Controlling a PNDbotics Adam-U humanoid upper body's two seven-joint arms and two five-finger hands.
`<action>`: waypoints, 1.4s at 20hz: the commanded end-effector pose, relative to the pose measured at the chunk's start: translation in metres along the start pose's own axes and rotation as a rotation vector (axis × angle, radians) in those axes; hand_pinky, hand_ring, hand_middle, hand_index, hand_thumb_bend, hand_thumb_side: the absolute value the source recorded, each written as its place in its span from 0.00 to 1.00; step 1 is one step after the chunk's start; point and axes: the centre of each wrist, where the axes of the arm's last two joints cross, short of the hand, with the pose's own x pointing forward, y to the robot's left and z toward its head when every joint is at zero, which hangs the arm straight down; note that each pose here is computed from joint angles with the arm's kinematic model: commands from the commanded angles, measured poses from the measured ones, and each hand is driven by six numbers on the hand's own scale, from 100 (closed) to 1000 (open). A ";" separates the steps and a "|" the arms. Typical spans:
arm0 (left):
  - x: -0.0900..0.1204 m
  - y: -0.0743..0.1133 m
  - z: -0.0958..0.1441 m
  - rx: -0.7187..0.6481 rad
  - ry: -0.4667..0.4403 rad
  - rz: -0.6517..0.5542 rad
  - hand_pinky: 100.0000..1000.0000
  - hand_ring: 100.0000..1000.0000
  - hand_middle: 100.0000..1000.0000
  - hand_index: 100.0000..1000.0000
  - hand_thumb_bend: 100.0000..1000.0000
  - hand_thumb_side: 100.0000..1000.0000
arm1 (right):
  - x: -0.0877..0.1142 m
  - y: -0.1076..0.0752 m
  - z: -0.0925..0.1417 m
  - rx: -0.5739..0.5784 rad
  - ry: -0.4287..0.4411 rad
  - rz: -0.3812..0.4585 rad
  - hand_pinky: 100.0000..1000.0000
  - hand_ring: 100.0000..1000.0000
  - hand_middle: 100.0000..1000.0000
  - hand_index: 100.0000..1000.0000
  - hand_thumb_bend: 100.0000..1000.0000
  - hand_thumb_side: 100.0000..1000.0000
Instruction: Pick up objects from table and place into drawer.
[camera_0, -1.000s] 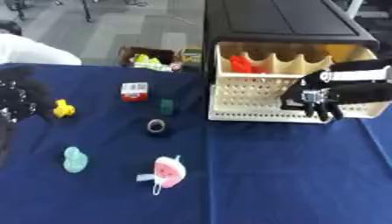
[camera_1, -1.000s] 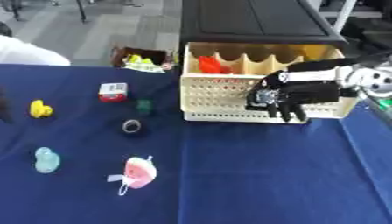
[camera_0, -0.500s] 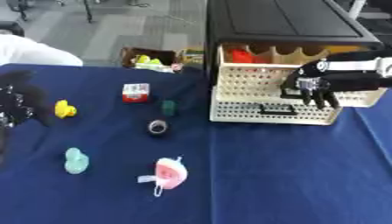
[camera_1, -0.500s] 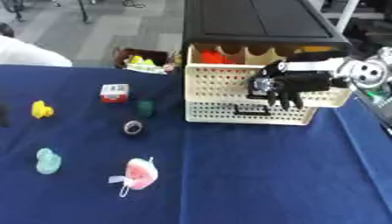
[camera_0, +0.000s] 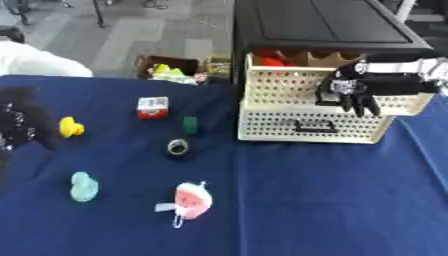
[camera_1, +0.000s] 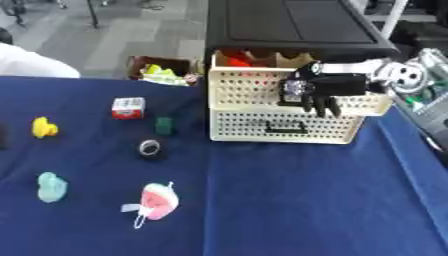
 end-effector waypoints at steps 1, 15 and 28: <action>0.007 0.003 -0.001 0.000 -0.025 -0.017 0.41 0.50 0.52 0.77 0.01 1.00 | -0.009 0.000 -0.008 -0.023 0.038 -0.001 0.72 0.73 0.73 0.86 0.00 1.00; 0.006 0.003 0.001 -0.002 -0.019 -0.017 0.41 0.51 0.52 0.77 0.01 1.00 | -0.014 0.006 -0.015 -0.040 -0.004 0.009 0.72 0.73 0.73 0.85 0.00 1.00; 0.005 0.004 0.002 -0.006 -0.015 -0.016 0.41 0.51 0.52 0.77 0.01 1.00 | 0.020 0.006 0.048 -0.254 -0.105 0.167 0.70 0.74 0.74 0.85 0.00 1.00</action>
